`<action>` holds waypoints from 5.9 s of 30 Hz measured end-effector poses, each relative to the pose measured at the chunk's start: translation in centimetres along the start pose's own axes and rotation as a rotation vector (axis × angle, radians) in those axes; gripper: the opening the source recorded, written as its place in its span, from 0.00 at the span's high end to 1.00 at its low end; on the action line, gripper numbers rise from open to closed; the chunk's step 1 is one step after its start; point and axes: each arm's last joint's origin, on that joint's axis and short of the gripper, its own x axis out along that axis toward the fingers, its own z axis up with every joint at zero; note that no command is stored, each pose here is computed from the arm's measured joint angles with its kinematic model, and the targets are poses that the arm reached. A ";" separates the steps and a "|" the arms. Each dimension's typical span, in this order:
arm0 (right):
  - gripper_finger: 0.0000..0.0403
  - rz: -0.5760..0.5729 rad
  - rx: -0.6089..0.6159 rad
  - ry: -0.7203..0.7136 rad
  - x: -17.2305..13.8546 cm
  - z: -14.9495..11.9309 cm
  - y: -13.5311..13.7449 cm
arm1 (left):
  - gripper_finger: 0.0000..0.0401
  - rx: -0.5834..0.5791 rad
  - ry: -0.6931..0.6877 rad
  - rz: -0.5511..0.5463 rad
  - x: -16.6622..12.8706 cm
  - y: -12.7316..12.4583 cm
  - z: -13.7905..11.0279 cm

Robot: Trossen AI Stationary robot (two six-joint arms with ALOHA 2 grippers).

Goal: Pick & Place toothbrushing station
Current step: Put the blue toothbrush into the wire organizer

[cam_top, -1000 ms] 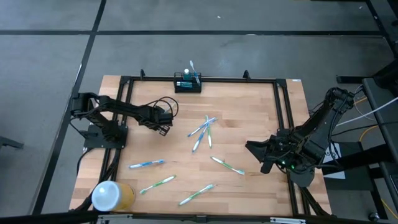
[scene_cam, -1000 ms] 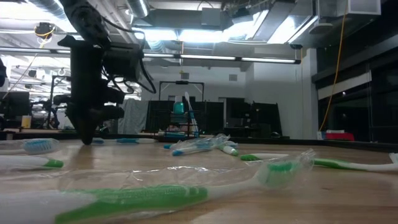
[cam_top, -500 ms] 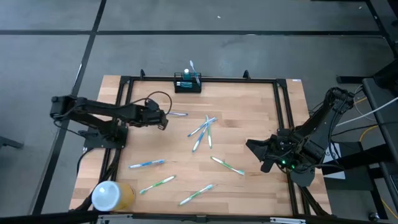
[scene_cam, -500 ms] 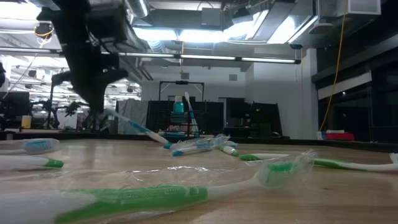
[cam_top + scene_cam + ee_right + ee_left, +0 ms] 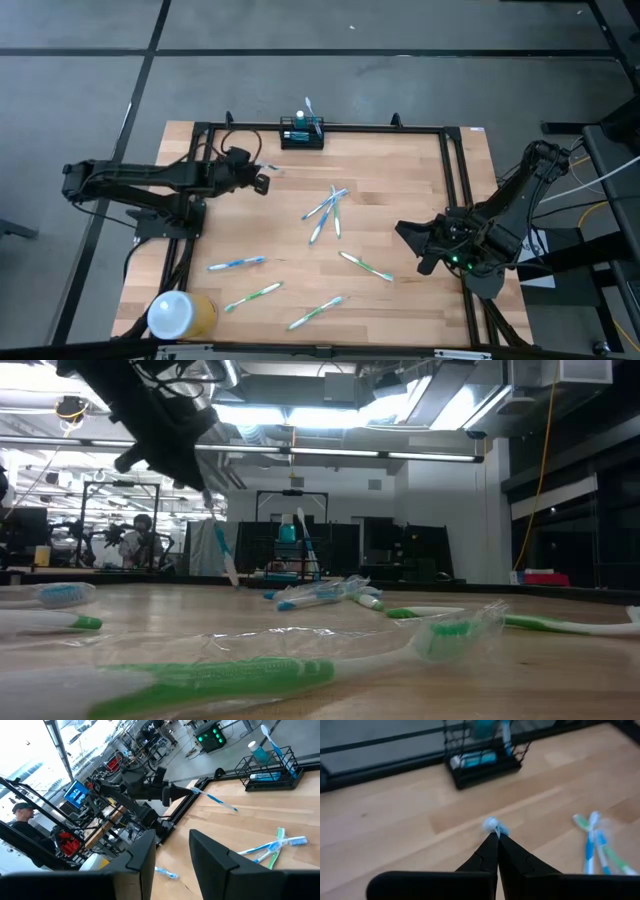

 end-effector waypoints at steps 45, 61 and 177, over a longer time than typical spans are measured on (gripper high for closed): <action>0.70 0.007 -0.011 0.005 -0.1 0.0 0.1 | 1.00 -0.136 -0.330 -0.320 4.0 -3.9 10.6; 0.70 0.007 -0.011 0.005 -0.1 0.0 0.1 | 1.00 -0.124 -0.291 -0.294 7.7 -3.8 11.9; 0.70 0.022 0.008 -0.006 -0.5 0.0 0.5 | 0.61 -0.157 -0.157 -0.357 15.4 -3.9 15.6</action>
